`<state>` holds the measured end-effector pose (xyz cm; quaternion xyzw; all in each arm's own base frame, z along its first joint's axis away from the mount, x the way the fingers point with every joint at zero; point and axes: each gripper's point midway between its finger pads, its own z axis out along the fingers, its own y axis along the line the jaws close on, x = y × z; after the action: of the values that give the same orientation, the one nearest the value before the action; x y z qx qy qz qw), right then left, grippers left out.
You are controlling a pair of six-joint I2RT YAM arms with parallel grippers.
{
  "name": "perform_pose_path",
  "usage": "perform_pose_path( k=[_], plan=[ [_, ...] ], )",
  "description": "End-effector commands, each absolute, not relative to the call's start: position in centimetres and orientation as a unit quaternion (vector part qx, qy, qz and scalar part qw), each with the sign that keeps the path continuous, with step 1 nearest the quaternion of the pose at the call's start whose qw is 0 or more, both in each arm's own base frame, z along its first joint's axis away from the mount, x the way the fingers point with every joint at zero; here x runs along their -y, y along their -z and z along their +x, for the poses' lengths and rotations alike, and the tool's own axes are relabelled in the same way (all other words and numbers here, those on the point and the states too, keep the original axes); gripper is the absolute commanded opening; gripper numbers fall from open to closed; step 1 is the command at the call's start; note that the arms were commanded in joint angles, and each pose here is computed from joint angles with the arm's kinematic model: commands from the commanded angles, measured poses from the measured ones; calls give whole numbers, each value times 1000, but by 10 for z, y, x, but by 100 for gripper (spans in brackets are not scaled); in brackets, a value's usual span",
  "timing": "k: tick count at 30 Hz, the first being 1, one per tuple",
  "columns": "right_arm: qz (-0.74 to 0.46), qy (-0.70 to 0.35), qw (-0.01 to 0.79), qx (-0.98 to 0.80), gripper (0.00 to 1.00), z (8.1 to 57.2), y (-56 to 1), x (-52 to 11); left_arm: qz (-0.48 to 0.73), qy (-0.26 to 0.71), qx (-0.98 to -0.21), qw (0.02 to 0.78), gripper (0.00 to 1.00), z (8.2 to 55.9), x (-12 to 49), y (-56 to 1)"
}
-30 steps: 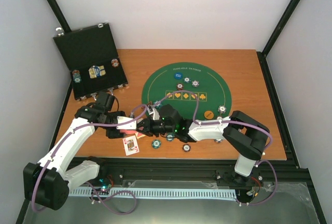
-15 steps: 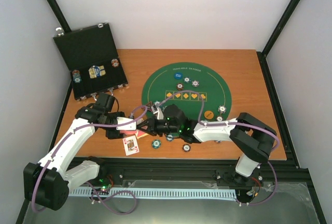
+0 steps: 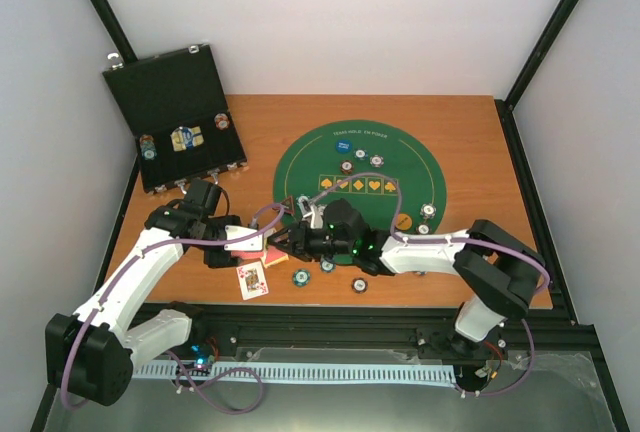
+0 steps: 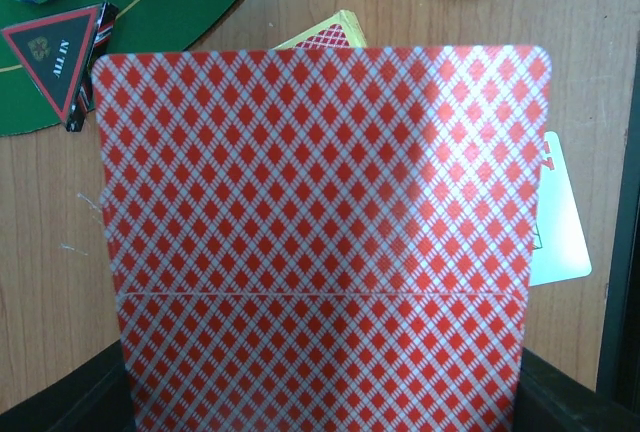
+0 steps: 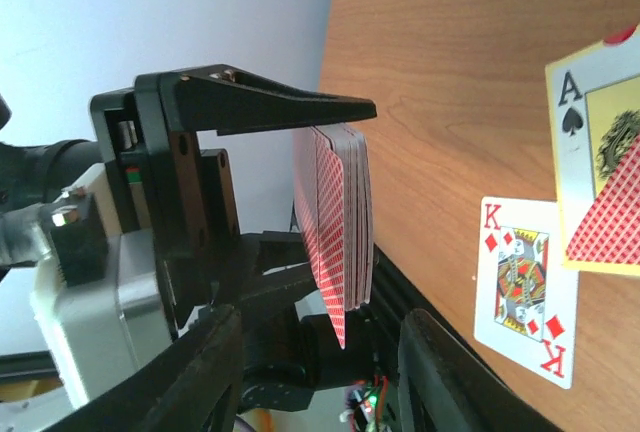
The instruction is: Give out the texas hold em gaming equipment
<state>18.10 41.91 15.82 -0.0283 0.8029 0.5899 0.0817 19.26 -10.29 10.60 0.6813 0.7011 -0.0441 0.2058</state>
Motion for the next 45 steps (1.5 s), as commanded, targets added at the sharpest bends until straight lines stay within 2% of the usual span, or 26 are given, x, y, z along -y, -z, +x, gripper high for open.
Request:
perform_pose_path(
  k=[1, 7, 17, 45],
  plan=[
    [-51, -597, 77, -797, 41, 175, -161, -438, 683, 52, -692, 227, 50, 197, 111, -118],
    [-61, -602, 68, -793, 31, 172, -161, -456, 683, 52, -691, 231, 50, 198, 112, -123],
    [-51, -600, 59, -796, 3, 171, -153, -464, 684, 50, -690, 230, 50, 196, 111, -121],
    [-15, -635, 68, -770, 3, 174, -169, -436, 683, 45, -692, 228, 49, 196, 109, -120]
  ],
)
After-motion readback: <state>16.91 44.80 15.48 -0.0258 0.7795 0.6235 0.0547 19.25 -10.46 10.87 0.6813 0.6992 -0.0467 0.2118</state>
